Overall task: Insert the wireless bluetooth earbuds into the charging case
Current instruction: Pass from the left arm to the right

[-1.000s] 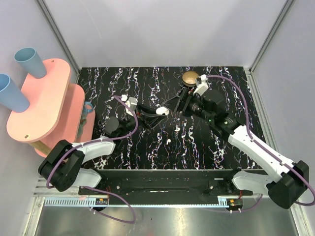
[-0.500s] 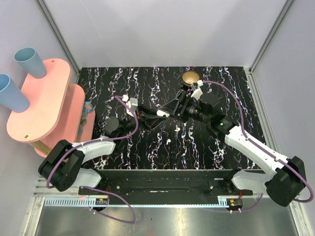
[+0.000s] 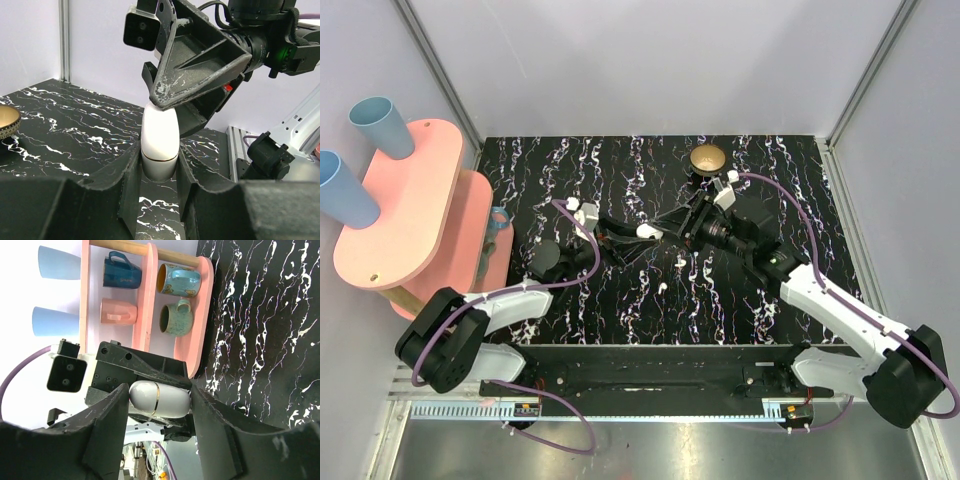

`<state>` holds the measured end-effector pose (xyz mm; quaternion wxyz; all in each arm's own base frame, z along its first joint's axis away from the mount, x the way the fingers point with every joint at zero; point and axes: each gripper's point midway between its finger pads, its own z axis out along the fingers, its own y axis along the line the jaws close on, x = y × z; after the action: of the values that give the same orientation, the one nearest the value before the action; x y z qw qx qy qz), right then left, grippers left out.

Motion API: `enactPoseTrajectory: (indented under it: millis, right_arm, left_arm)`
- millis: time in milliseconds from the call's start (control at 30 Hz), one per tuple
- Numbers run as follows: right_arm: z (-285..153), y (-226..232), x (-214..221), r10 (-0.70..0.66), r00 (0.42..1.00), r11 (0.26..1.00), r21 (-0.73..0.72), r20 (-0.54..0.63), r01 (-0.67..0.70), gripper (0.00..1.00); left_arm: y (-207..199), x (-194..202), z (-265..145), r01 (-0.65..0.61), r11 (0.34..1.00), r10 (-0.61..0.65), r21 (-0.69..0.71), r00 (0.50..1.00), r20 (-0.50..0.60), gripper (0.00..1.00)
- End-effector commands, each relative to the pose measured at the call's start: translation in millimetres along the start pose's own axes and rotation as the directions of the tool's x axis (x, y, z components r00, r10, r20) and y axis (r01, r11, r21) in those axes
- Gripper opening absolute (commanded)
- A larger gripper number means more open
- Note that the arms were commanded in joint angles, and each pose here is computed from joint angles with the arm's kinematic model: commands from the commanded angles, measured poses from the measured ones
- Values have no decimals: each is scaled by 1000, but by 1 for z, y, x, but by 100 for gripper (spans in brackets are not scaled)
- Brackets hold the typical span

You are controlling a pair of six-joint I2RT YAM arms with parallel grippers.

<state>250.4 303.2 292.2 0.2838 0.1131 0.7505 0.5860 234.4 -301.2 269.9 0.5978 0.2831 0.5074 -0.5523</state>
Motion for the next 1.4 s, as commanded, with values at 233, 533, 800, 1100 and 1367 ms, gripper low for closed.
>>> enactPoseTrajectory:
  millis: [233,533,800,1100,1367]
  right_arm:
    - [-8,22,2,14,1000,997,-76,-12,-15,74]
    - [-2,20,8,31,998,996,-81,-51,-35,69]
    - [1,22,9,46,997,994,-101,-64,-52,60]
    - [0,22,9,51,997,992,-111,-59,-57,48]
    - [0,24,6,56,997,991,-120,-46,-61,61]
  left_arm:
    - [-32,-77,-1,-248,966,218,67,929,298,0]
    - [-32,-77,0,-245,967,214,71,931,297,0]
    - [-33,-76,1,-242,967,209,80,932,295,0]
    - [-32,-75,2,-235,968,201,84,935,292,3]
    - [-35,-74,3,-238,966,200,103,937,286,3]
